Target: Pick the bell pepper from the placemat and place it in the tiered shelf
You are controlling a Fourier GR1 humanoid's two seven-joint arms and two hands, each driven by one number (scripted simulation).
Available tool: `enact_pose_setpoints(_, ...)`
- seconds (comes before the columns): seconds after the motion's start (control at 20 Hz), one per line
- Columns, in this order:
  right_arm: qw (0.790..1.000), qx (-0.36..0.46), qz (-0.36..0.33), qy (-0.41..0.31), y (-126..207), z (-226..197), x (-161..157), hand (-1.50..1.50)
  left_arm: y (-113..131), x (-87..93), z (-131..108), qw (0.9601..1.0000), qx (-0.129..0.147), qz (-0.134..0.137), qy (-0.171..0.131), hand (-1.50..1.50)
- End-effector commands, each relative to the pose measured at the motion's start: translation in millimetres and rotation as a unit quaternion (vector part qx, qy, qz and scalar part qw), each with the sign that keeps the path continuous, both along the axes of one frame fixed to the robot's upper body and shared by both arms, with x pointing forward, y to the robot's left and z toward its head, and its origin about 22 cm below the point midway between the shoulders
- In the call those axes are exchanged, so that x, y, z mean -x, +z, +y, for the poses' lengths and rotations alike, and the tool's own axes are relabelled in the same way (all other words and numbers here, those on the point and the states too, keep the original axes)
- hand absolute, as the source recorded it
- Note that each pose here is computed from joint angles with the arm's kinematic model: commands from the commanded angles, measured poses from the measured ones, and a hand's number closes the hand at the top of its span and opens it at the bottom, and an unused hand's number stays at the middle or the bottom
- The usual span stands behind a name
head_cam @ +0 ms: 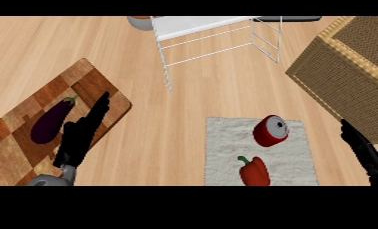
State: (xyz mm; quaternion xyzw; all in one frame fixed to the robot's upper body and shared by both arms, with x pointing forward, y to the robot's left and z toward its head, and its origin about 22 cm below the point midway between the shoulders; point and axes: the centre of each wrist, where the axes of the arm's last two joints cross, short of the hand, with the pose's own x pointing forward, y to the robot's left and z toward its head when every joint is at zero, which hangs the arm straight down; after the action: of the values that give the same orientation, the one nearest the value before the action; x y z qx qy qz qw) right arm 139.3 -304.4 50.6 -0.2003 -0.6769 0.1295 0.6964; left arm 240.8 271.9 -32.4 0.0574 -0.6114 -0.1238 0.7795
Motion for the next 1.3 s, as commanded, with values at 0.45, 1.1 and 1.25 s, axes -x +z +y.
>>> enact_pose_setpoints(0.45,0.915,0.361,0.178,-0.008,64,21,5,-1.5,8,-4.0,-13,0.9995,-0.001,0.006,-0.031,0.0)
enact_pose_setpoints(1.1,0.87,0.402,0.285,0.003,35,151,-15,-1.5,7,-4.8,4,0.9996,-0.005,0.003,-0.029,0.0)
enact_pose_setpoints(1.25,0.859,0.415,0.298,-0.008,32,170,-25,-1.5,4,-10.2,-1,0.9999,0.001,0.005,-0.015,0.0)
